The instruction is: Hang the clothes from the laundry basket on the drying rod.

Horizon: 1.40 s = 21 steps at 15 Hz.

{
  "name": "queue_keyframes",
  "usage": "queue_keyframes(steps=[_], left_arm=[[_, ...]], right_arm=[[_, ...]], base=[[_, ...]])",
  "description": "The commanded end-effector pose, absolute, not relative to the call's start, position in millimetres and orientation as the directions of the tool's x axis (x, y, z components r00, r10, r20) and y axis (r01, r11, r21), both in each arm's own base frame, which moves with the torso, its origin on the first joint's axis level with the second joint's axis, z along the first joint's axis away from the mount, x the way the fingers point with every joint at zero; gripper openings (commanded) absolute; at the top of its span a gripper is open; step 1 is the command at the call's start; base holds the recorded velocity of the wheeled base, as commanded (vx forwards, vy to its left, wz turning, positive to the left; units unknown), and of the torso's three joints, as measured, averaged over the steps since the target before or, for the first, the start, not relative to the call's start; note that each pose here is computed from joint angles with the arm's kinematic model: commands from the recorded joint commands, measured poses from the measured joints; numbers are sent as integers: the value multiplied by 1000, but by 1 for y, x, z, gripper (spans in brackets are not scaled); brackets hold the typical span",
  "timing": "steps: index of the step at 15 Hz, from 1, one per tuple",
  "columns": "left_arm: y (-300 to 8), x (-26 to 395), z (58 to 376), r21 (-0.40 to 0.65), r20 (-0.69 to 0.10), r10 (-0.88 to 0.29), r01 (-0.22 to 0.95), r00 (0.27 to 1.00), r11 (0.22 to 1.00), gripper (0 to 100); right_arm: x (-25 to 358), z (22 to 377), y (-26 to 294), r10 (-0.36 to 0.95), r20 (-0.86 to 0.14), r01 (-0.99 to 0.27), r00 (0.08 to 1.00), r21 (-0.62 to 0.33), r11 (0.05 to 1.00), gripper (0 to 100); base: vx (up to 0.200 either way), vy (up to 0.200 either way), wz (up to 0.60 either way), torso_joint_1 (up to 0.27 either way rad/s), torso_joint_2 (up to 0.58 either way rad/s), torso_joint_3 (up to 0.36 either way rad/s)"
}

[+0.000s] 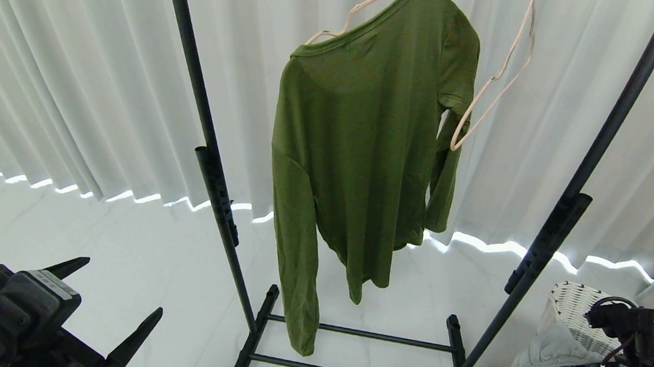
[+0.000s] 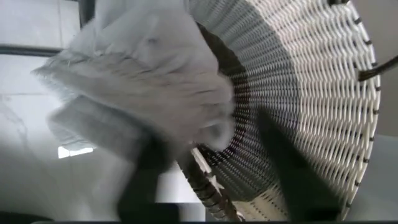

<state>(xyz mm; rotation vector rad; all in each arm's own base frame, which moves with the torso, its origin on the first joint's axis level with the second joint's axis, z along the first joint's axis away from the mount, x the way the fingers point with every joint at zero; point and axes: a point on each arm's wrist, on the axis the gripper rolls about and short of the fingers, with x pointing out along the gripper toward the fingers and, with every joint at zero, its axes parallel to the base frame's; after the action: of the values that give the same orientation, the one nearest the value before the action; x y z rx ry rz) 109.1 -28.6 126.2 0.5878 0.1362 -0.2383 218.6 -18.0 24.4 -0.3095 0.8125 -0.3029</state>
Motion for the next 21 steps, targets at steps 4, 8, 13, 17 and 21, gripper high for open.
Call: queue_keyframes(steps=[4,8,13,17,21], left_arm=[[-30,113,122,529,-230,-182,280,956,801,100],[-30,115,120,544,-244,-178,286,953,789,100],[-30,114,121,541,-233,-183,284,955,791,100],[-39,117,131,535,-193,-256,320,947,781,100],[-83,148,163,479,-121,-512,502,851,721,100]], right_arm=[[221,63,-16,-430,-511,162,745,-487,858,0],[235,126,-15,-429,-353,190,832,-544,817,0],[216,204,9,-331,-352,98,875,-542,835,0],[183,248,38,-177,-326,-27,928,-535,844,0],[162,295,71,34,-248,-160,968,-512,844,0]], base=[[0,0,0,0,0,0],[-100,0,0,2,1,1],[-160,0,0,5,6,-1],[0,0,0,0,0,0],[0,0,0,0,0,0]])
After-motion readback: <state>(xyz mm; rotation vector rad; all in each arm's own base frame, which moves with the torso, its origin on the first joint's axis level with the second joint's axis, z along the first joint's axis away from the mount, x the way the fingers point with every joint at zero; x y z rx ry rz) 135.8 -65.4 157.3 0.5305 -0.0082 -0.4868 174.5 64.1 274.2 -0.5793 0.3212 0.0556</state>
